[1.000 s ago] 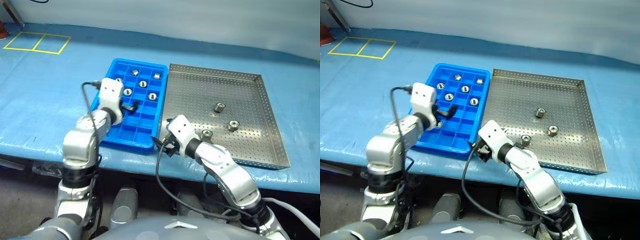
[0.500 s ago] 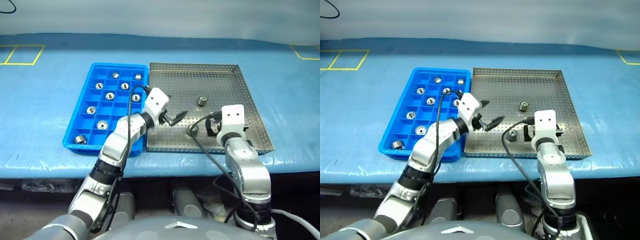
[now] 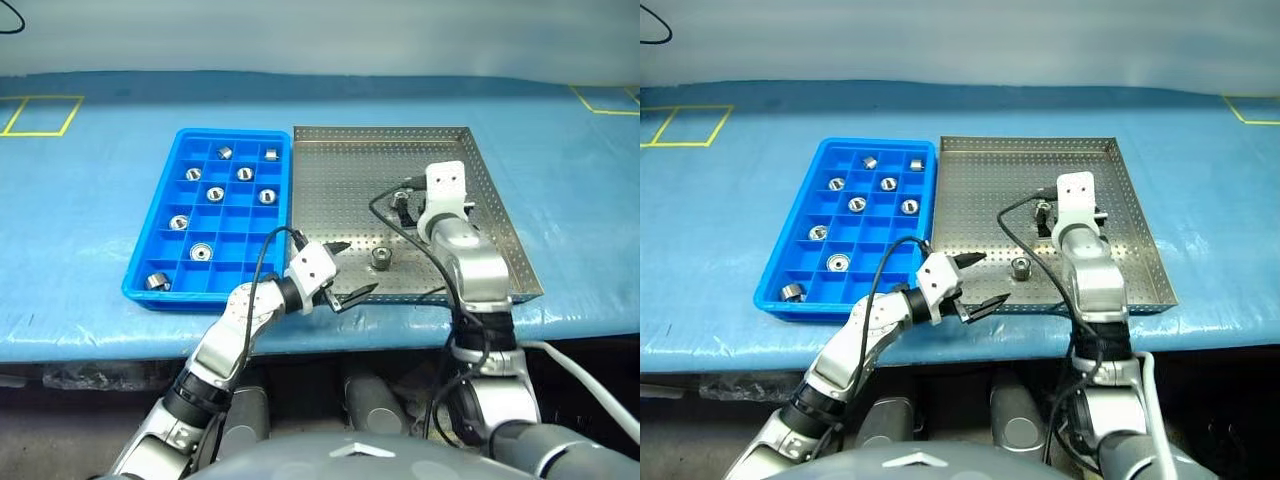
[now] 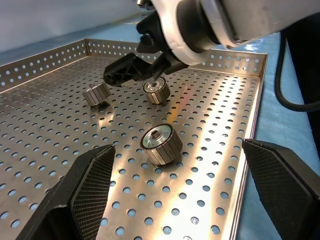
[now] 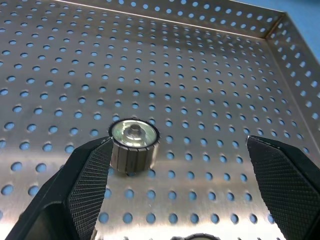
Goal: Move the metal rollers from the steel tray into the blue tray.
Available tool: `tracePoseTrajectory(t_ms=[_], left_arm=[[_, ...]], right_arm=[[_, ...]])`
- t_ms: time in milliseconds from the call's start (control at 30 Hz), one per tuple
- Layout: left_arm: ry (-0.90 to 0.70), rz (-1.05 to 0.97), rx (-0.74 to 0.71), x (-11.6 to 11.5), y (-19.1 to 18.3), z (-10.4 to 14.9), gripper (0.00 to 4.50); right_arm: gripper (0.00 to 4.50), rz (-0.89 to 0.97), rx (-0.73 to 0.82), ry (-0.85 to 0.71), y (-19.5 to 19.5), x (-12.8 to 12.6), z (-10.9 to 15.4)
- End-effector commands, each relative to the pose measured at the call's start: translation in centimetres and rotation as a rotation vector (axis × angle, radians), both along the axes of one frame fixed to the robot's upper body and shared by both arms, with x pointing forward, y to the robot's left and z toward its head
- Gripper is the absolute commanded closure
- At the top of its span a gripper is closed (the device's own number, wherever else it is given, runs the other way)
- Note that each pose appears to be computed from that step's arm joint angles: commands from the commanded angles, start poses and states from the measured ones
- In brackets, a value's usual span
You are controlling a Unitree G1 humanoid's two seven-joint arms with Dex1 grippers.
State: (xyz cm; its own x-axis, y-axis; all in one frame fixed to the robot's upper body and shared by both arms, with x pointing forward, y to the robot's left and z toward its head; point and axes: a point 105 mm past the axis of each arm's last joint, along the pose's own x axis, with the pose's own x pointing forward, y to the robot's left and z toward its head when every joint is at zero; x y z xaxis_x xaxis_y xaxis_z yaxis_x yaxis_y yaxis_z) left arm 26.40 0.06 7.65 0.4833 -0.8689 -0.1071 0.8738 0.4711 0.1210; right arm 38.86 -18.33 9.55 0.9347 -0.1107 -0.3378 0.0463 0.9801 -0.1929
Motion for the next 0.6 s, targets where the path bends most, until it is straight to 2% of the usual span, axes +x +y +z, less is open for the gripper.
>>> tracePoseTrajectory(t_ms=[33,267,533,600], left_arm=[[-0.042,0.005,-0.019,-0.3,-0.2,1.2,0.04],[-0.025,0.025,-0.007,-0.4,0.2,0.8,0.04],[-0.021,0.032,0.002,-0.5,0.4,0.7,0.04],[-0.019,0.033,0.001,-0.6,0.4,0.7,0.0]], right_arm=[[0.0,0.018,-0.014,-0.035,0.2,1.8,0.9],[0.0,0.026,-0.03,-0.006,0.1,3.9,-0.3],[0.0,-0.034,-0.037,0.043,-1.7,3.7,-2.3],[0.39,-0.027,-0.017,0.043,-1.4,3.5,-2.5]])
